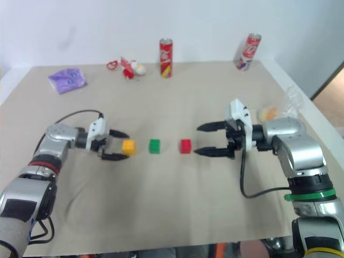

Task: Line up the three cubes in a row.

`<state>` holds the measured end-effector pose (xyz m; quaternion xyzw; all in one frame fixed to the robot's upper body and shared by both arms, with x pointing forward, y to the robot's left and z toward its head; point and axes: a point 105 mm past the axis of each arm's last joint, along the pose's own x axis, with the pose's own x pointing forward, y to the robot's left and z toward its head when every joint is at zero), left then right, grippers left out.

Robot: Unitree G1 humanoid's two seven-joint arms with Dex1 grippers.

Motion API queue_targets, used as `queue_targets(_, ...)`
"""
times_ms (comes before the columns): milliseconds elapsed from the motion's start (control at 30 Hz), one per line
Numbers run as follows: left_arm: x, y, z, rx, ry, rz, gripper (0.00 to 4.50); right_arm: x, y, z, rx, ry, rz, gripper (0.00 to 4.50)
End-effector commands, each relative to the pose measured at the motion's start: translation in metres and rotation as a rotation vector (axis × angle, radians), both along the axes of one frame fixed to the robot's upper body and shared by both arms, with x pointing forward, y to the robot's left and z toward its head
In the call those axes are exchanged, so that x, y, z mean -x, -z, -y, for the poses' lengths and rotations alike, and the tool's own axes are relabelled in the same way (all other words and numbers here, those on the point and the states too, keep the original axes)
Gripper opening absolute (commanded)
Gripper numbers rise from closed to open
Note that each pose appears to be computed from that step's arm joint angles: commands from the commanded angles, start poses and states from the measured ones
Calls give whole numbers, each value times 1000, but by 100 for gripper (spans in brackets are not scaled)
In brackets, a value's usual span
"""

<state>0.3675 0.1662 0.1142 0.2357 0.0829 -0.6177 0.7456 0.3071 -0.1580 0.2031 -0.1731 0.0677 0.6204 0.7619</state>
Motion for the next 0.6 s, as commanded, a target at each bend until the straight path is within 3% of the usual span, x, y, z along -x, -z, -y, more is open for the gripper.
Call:
queue_targets(33,10,0,-29,-54,-13,-54,448,-3,-15,-3,-3,-23,50,413)
queue_targets(267,17,-18,-81,-100,-155,-69,448,-11,-17,-5,2,-40,57,413)
queue_targets(433,15,-56,-104,100,-356,33,448,-19,-17,-3,-5,-14,63,413)
queue_targets(533,19,-66,-106,209,-475,126,448,-26,-17,1,-21,29,80,413)
queue_targets(600,23,-67,-108,337,-658,173,448,-34,-17,3,-52,91,93,413)
